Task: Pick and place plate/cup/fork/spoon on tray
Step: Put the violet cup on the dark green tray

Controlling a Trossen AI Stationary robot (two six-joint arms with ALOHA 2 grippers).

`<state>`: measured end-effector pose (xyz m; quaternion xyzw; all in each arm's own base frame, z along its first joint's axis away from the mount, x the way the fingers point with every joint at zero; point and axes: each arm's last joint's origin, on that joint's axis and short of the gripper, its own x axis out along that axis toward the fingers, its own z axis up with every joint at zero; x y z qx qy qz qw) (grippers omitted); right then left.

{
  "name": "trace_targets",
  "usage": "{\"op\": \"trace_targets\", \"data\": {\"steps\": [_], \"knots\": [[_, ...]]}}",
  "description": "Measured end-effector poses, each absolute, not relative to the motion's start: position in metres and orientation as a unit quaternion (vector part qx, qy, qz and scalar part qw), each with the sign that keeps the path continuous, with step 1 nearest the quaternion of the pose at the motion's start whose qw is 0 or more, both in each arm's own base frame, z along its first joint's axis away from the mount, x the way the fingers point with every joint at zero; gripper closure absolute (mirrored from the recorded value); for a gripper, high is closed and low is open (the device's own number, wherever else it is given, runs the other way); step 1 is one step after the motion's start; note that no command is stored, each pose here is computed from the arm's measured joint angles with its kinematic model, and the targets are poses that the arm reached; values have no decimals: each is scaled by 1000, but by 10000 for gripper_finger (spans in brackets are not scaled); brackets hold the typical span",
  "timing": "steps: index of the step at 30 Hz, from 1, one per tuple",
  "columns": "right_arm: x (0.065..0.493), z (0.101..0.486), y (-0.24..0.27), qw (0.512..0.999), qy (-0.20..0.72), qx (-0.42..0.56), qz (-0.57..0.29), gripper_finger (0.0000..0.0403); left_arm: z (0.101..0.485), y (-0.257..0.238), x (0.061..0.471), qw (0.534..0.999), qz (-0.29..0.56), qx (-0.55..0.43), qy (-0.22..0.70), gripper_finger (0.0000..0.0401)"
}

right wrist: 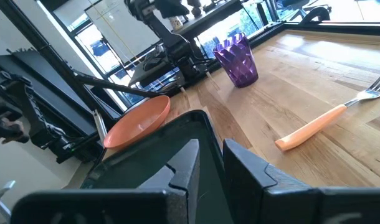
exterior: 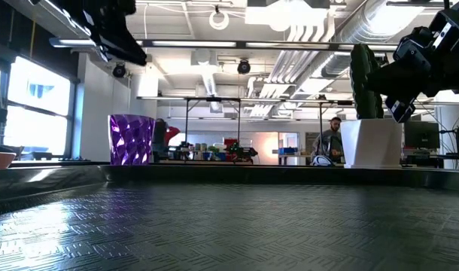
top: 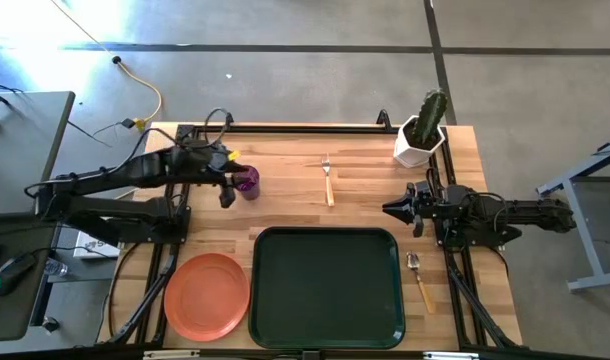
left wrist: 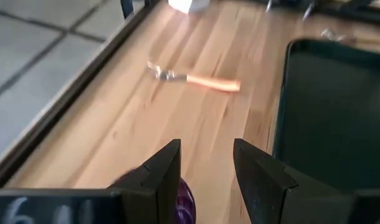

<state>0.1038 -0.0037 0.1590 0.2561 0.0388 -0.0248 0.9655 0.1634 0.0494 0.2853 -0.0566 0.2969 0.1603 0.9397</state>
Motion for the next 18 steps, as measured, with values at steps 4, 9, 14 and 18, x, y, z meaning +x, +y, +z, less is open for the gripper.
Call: {"op": "trace_targets", "data": {"steps": [4,9,14,18], "knots": [[104,159,-4,966,39,256,-25,339,273,52,172,923,164,-77,340,265],[104,159,-4,966,39,256,-25,339,261,55,182,907,165,-88,378,265],[104,159,-4,966,39,256,-25,339,251,57,190,895,167,-97,401,265],[104,159,-4,966,39,256,-25,339,242,59,196,884,168,-101,425,266]]}}
